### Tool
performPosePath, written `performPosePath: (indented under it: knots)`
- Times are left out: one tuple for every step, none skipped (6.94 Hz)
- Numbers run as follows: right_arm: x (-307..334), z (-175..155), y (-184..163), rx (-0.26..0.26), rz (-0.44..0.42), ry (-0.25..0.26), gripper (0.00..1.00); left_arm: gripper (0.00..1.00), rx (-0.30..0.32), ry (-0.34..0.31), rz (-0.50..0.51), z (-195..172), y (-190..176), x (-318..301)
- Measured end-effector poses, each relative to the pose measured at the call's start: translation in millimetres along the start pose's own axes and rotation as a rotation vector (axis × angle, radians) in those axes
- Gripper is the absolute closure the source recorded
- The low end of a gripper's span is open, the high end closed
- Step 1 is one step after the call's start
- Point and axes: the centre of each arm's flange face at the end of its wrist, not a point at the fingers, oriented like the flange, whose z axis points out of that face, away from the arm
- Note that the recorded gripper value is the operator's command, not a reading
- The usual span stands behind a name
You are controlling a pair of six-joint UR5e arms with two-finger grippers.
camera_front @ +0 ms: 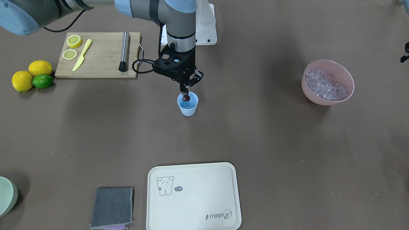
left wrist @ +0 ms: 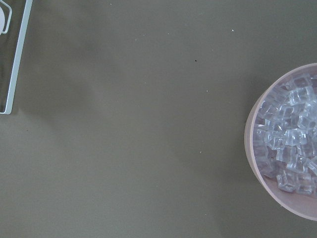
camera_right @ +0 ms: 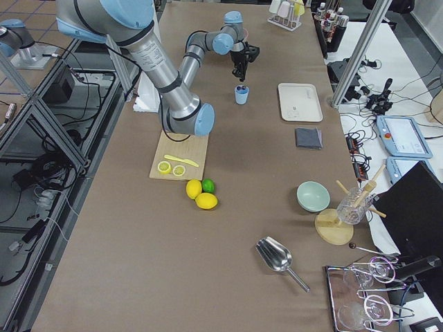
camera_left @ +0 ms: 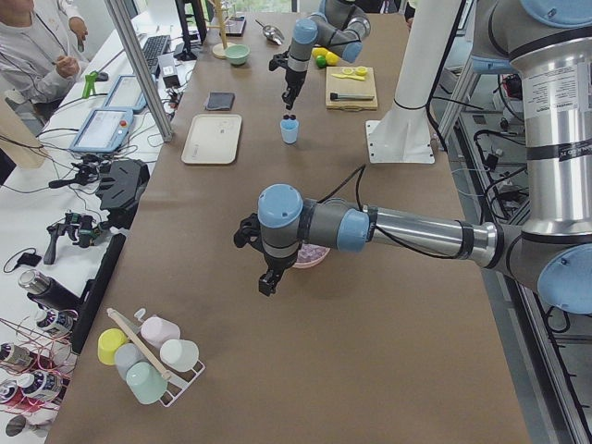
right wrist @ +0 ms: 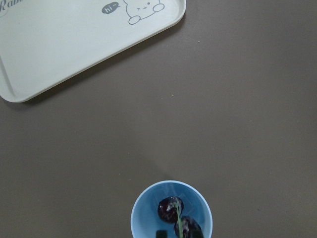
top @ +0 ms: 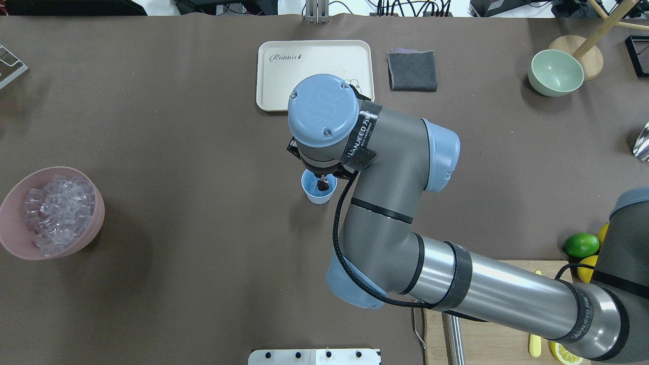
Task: Put ice and cherries in cup
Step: 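Carry the cherries with the right gripper over the blue cup, then open the right gripper to drop the cherries into the cup and withdraw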
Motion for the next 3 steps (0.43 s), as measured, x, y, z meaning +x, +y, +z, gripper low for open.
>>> performPosePath:
  knots:
    - [0.2,4.4,-0.8,-0.002,-0.004,0.002,0.0,0.01,-0.001,0.0,-0.001,0.3,0.2,-0.3]
    - [1.7,6.0,-2.6,-0.016,-0.017,0.001,0.0,0.01,-0.002,0.0,-0.002,0.9,0.6,-0.9]
    - [6.7,3.5,-10.4,-0.039,-0.033,-0.001,0.0,0.01,-0.008,-0.005,-0.007,2.5,1.9,-3.0]
